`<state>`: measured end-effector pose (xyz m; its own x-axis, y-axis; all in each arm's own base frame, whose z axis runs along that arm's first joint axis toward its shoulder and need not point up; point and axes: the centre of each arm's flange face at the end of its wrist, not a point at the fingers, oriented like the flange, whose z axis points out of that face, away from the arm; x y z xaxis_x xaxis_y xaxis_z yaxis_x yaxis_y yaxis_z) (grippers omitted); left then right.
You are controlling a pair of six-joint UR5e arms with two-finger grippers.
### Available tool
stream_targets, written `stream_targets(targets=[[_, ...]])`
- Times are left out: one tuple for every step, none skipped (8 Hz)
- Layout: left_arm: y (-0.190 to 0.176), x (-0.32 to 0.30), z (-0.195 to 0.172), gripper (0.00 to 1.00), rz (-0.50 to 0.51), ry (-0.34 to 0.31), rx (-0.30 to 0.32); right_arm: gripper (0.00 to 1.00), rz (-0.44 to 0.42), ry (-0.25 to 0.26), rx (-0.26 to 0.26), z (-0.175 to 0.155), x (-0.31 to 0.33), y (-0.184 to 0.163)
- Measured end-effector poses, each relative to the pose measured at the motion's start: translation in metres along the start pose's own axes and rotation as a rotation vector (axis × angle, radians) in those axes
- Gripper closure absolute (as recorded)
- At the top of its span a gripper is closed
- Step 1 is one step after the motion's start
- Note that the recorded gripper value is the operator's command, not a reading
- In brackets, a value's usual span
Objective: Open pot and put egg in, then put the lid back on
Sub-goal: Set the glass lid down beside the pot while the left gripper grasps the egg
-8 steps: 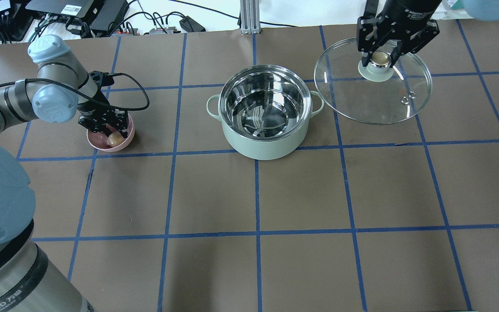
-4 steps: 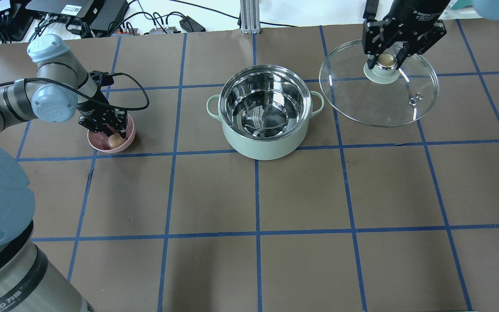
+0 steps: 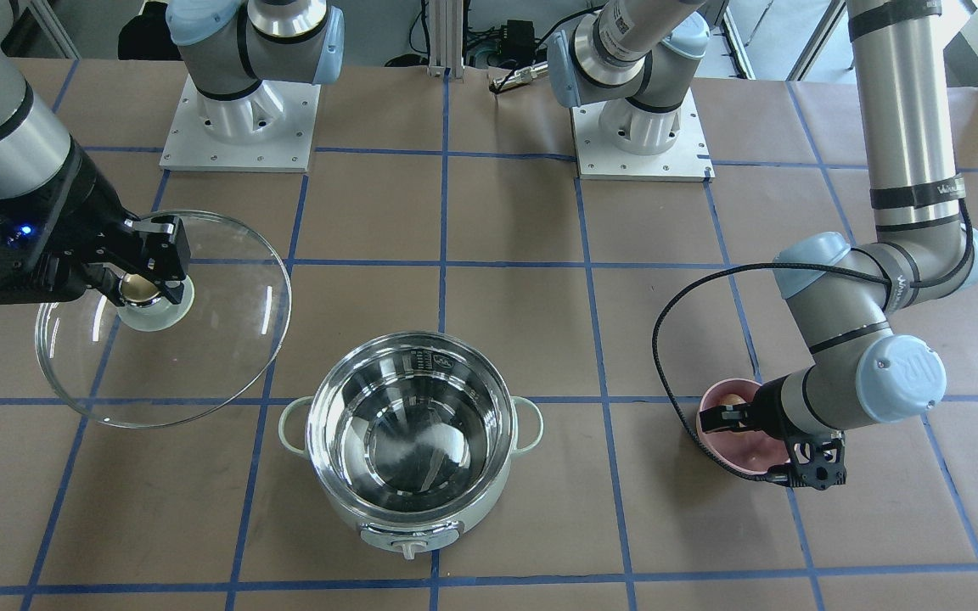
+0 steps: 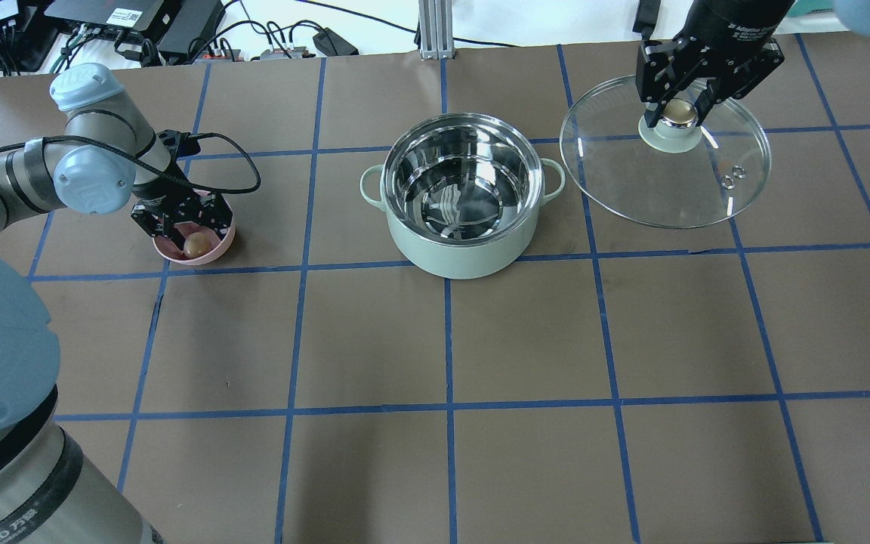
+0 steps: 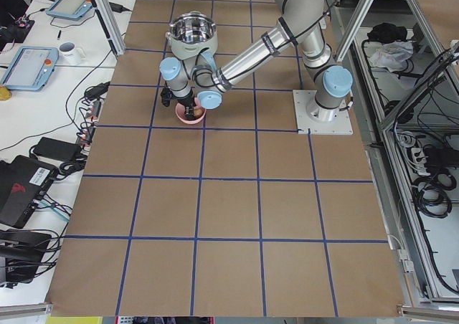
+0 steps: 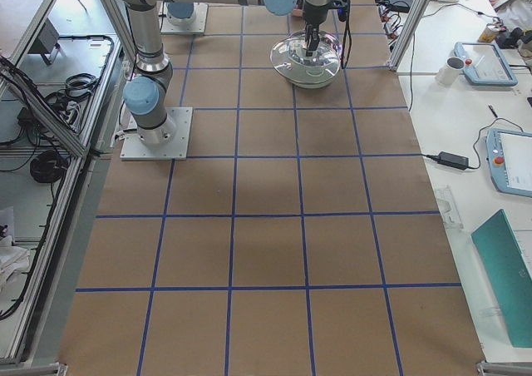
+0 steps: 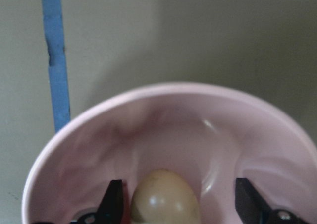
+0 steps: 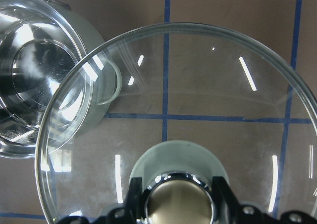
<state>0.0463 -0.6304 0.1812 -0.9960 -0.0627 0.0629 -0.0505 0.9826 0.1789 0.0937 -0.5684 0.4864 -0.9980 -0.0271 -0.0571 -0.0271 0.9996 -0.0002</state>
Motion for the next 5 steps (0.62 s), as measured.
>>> stream_targets(targets=[[0.0022, 0.0003, 0.0015, 0.14, -0.001, 0.004, -0.022, 1.00, -0.006, 0.001, -0.001, 0.0002, 0.0002, 0.0004], [0.0040, 0.0005, 0.0018, 0.15, -0.002, 0.005, -0.036, 1.00, -0.011, 0.001, -0.001, 0.0003, 0.0003, 0.0005], [0.0053, 0.0005, 0.0018, 0.20, -0.001, 0.004, -0.047, 1.00, -0.014, 0.001, -0.002, 0.0007, 0.0003, 0.0007], [0.0059, 0.0004, 0.0016, 0.46, 0.000, 0.003, -0.052, 1.00, -0.016, 0.001, -0.004, 0.0017, 0.0003, 0.0010], [0.0060, 0.0004, 0.0013, 0.64, 0.004, 0.003, -0.054, 1.00, -0.021, 0.001, -0.006, 0.0027, 0.0004, 0.0016]])
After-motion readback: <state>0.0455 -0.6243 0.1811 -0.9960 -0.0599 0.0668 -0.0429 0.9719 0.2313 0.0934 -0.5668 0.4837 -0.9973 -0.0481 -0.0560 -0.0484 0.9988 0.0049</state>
